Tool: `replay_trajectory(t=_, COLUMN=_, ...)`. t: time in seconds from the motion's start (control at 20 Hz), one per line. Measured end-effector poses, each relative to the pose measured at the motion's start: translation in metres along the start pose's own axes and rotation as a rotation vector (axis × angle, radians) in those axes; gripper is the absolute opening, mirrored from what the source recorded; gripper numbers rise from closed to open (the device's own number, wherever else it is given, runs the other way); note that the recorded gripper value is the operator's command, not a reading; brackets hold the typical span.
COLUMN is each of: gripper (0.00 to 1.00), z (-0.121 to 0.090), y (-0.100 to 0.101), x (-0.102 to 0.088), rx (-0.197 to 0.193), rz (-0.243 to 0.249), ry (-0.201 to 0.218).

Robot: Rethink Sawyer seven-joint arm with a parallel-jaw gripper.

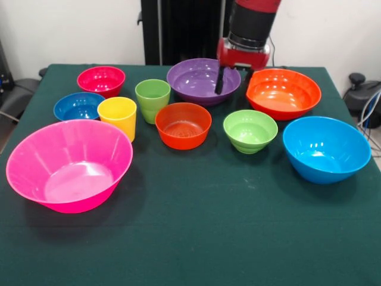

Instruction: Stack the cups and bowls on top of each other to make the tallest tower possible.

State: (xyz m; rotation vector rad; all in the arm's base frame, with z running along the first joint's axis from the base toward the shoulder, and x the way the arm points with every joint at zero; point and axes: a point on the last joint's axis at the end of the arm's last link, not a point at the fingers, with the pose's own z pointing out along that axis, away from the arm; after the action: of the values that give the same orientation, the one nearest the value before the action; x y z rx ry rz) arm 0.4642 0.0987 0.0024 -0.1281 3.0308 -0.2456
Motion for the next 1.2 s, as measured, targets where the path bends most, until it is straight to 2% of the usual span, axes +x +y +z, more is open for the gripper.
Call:
replay_trajectory(t=0.3, gripper=1.0, z=0.0084, y=0.0125, x=0.0084, rx=-0.002, rz=-0.028, ry=0.019)
replay_trajectory(t=1.2, gripper=1.0, z=0.0065, y=0.0121, x=0.0058, rx=-0.002, rz=-0.013, ry=0.012)
